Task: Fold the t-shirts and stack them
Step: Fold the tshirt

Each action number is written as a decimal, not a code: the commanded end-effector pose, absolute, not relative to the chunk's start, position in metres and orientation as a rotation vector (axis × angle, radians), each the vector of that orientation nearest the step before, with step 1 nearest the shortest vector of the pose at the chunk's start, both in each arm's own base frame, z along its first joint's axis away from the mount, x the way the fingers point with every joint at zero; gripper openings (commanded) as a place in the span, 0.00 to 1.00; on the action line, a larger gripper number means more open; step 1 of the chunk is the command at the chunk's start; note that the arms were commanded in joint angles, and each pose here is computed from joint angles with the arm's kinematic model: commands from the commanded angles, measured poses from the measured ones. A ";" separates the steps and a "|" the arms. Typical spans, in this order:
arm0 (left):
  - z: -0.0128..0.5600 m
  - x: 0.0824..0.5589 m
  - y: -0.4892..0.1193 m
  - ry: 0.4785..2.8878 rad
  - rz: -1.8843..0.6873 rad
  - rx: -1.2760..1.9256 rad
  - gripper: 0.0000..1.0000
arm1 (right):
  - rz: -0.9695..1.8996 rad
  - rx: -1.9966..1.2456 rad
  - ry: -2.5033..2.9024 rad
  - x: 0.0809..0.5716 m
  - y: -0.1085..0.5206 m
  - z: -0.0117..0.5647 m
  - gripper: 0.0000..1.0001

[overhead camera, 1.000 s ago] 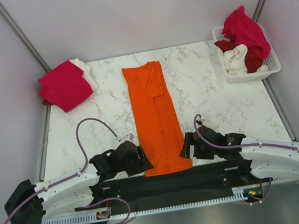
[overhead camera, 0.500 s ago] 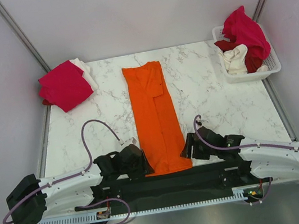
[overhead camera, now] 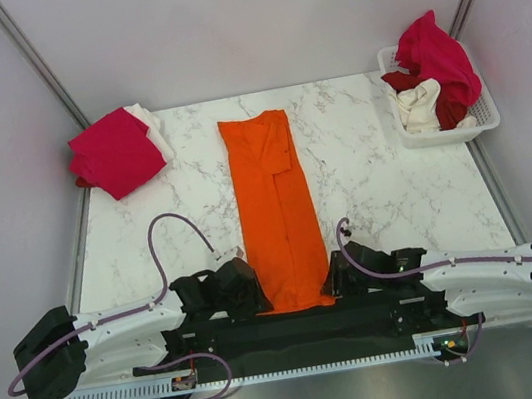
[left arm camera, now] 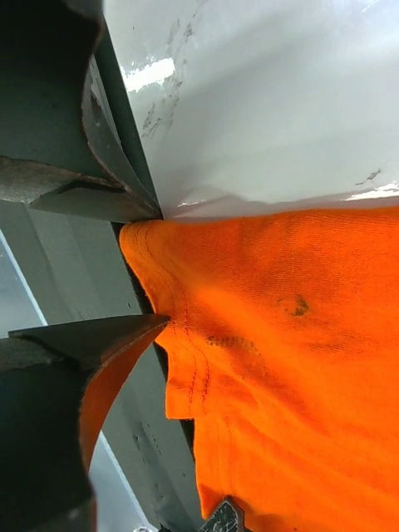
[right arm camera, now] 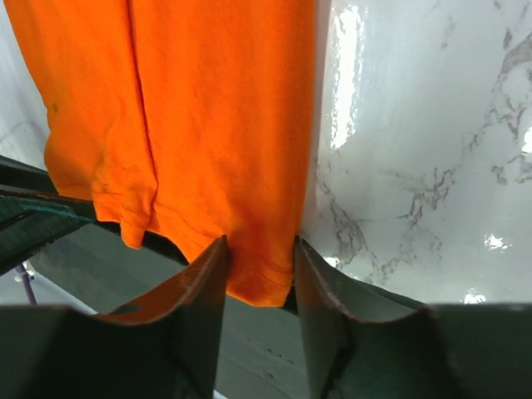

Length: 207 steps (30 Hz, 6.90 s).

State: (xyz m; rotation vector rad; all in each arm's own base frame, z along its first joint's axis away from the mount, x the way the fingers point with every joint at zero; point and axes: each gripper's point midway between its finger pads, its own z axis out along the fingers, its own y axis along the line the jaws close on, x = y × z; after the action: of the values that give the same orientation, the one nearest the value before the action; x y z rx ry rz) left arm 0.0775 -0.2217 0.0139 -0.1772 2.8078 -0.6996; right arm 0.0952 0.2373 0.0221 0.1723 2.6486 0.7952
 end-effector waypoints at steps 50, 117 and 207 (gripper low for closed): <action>0.027 0.089 -0.232 2.743 -0.741 -0.230 0.02 | 0.748 0.204 2.601 0.087 0.230 0.022 0.06; 0.086 0.398 -0.210 2.765 -0.348 -0.125 0.11 | 0.300 0.096 2.463 0.433 0.241 0.097 0.14; 0.015 0.266 -0.200 2.766 -0.694 -0.221 0.22 | 0.931 0.111 2.681 0.281 0.224 0.000 0.00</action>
State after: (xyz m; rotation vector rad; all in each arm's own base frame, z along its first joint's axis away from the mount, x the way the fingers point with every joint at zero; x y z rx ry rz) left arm 0.2703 -0.1966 0.0192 -0.1985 2.7613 -0.6777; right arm 0.2821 0.2303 0.0143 0.1311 2.6494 0.9954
